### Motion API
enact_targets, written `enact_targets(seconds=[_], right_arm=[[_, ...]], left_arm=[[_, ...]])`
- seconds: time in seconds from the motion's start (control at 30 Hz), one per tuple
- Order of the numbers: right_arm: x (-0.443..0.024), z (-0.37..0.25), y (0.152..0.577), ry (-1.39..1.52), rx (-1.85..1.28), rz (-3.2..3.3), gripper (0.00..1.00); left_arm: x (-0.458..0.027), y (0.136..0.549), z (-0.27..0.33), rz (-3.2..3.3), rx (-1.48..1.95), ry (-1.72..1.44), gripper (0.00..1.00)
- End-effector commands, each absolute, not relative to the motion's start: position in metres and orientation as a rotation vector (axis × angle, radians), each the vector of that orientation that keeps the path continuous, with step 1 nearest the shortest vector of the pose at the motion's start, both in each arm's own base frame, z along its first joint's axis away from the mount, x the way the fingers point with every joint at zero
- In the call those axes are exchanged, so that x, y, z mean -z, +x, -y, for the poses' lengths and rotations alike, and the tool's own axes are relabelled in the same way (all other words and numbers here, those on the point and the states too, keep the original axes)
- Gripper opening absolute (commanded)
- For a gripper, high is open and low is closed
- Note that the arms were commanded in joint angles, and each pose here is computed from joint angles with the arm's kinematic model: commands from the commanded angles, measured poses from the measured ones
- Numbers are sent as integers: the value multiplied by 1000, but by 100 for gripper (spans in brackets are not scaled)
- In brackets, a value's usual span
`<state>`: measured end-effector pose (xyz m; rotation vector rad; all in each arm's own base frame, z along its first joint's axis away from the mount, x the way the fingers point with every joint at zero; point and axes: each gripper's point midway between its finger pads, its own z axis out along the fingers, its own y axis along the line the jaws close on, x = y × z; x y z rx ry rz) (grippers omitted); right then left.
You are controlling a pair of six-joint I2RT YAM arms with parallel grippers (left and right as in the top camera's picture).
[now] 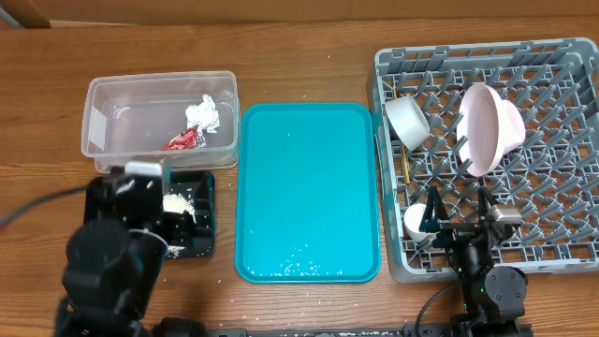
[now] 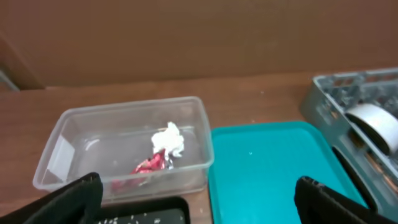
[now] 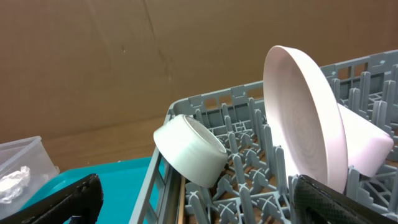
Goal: Sort waste into correct bins and load items into the dishwasher
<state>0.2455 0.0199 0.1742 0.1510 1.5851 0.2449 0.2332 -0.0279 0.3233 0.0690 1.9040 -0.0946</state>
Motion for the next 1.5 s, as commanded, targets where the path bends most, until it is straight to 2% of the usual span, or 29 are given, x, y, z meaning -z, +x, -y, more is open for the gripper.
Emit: enact_targets(seconds=[0.0, 0.37, 0.73, 1.47], right_arm=[[-172, -19, 246, 156, -239, -1582, 100], [-172, -19, 246, 156, -239, -1582, 100], [-172, -19, 246, 156, -239, -1582, 100], [-172, -19, 246, 156, -239, -1582, 100]], left_arm=[[-296, 226, 28, -1835, 119, 102, 100], [-225, 215, 2, -1680, 76, -52, 100], [-157, 245, -1, -1650, 136, -129, 100], [-157, 246, -1, -1639, 137, -130, 100]])
